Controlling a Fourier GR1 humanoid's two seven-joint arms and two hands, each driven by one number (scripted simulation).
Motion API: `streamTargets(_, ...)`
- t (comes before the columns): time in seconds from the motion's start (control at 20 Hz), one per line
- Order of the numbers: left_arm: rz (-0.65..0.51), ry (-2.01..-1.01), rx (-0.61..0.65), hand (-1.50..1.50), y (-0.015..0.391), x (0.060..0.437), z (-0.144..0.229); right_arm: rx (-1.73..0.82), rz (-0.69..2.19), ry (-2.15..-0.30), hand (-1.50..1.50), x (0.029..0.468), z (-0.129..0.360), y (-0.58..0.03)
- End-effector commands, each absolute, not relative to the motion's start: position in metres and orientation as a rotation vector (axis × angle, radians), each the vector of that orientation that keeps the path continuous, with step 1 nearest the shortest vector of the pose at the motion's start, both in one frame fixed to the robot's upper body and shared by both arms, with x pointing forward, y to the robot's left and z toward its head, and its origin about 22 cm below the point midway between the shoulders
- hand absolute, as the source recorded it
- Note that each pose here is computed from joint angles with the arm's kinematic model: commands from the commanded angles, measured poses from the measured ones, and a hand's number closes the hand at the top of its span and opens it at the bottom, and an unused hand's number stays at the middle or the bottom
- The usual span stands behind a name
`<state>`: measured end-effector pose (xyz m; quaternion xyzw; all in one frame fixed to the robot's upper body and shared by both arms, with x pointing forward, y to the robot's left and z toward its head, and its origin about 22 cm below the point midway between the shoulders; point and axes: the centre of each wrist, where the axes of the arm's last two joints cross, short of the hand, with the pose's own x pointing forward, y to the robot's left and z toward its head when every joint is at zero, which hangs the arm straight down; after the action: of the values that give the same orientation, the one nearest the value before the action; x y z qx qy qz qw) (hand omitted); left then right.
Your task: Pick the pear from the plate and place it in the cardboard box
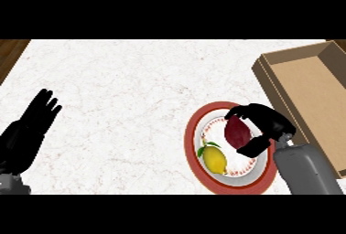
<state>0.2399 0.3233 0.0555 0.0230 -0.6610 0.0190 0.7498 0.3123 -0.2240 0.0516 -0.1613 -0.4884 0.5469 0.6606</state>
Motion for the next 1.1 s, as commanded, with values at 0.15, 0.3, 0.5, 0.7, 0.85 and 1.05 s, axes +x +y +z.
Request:
streamTargets(0.15, 0.033, -1.449, 0.041, 0.00, 0.302, 0.251, 0.054, -0.370, 1.255, -1.179, 1.50, 0.314, 0.044, -0.209)
streamTargets(0.3, 0.052, -1.437, 0.036, 0.00, 0.305, 0.241, 0.058, -0.461, 1.230, -1.127, 1.50, 0.337, 0.040, -0.205)
streamTargets(0.5, 0.030, -1.462, 0.027, 0.00, 0.308, 0.251, 0.055, -0.729, 1.032, -0.898, 1.50, 0.360, 0.064, -0.185)
streamTargets(0.7, 0.042, -1.464, 0.035, 0.00, 0.325, 0.244, 0.049, -0.848, 0.996, -0.795, 1.50, 0.382, 0.061, -0.164)
streamTargets(0.85, 0.043, -1.448, 0.049, 0.00, 0.322, 0.254, 0.052, -0.895, 0.964, -0.819, 1.50, 0.383, 0.065, -0.131)
streamTargets(1.05, 0.033, -1.453, 0.041, 0.00, 0.316, 0.253, 0.057, -1.002, 0.936, -0.862, 1.50, 0.401, 0.087, -0.143)
